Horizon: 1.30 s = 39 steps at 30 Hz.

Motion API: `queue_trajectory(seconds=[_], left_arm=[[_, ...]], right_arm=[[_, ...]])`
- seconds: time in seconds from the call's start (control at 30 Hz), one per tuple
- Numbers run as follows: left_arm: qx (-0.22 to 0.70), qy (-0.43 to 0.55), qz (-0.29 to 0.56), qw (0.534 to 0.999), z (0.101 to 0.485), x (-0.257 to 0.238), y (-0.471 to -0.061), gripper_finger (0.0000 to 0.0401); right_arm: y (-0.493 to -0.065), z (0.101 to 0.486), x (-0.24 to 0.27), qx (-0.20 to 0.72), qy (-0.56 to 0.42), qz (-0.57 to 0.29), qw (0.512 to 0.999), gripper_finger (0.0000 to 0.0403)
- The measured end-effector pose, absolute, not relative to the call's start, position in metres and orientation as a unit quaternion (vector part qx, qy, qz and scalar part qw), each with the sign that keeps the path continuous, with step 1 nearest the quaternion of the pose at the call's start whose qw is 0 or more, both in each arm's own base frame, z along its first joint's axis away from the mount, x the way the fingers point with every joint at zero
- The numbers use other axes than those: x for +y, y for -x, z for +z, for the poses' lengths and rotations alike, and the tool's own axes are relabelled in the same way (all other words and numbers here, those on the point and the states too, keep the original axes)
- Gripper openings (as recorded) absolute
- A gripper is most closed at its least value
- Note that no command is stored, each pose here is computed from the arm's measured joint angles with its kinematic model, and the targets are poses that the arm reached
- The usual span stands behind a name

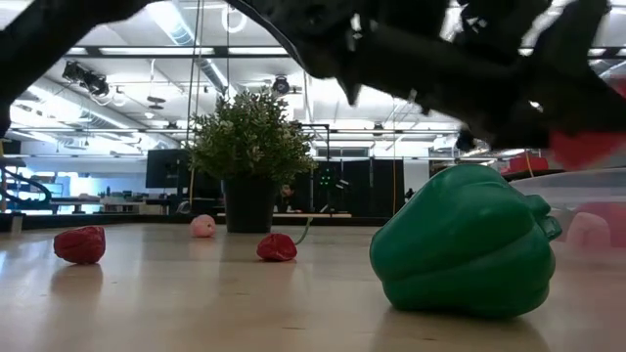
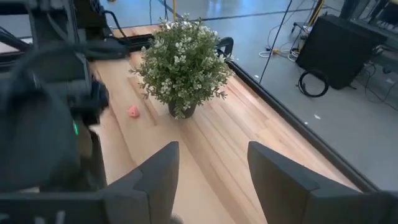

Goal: Pick and placing Produce into tupperware
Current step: Put the dragonfruit into the transparent container, then put the apricot into the transparent container

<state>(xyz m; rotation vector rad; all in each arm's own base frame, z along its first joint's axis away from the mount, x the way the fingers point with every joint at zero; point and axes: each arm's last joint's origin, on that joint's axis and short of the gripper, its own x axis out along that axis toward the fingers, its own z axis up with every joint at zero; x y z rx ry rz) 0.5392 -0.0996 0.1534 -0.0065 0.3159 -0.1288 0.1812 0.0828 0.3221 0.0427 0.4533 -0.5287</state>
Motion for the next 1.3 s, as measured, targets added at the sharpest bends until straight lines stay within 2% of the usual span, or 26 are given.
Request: queue_trajectory(seconds=[0.17, 0.37, 0.57, 0.73, 0.93, 1.1, 1.3], left_arm=[[0.204, 0.007, -0.100, 0.974, 0.131, -0.106, -0.547, 0.0251], [0.202, -0.022, -0.112, 0.973, 0.128, -0.112, -0.545, 0.0280], [0.179, -0.017, -0.107, 0.978, 0.151, -0.109, -0.554, 0.0289], [0.245, 0.000, -0.088, 0.966, 0.182, -0.094, -0.556, 0.0275], [0.400, 0.031, -0.044, 0.915, 0.220, -0.069, -0.540, 0.0251], [0.511, 0.038, -0.007, 0.859, 0.234, -0.054, -0.510, 0.0230], [0.623, -0.022, 0.167, 0.764, 0.259, -0.040, -0.460, 0.0195]], right_arm=[[-0.180, 0.324, 0.082, 0.224, -0.008, -0.255, 0.941, 0.0199], [-0.175, 0.328, 0.079, 0.216, -0.011, -0.254, 0.943, 0.0199], [-0.174, 0.329, 0.078, 0.209, 0.005, -0.266, 0.941, 0.0199], [-0.174, 0.329, 0.078, 0.209, 0.009, -0.265, 0.941, 0.0199], [-0.174, 0.329, 0.078, 0.211, 0.016, -0.264, 0.941, 0.0199], [-0.175, 0.329, 0.078, 0.210, 0.015, -0.264, 0.941, 0.0199], [-0.175, 0.329, 0.078, 0.210, 0.014, -0.263, 0.942, 0.0199]])
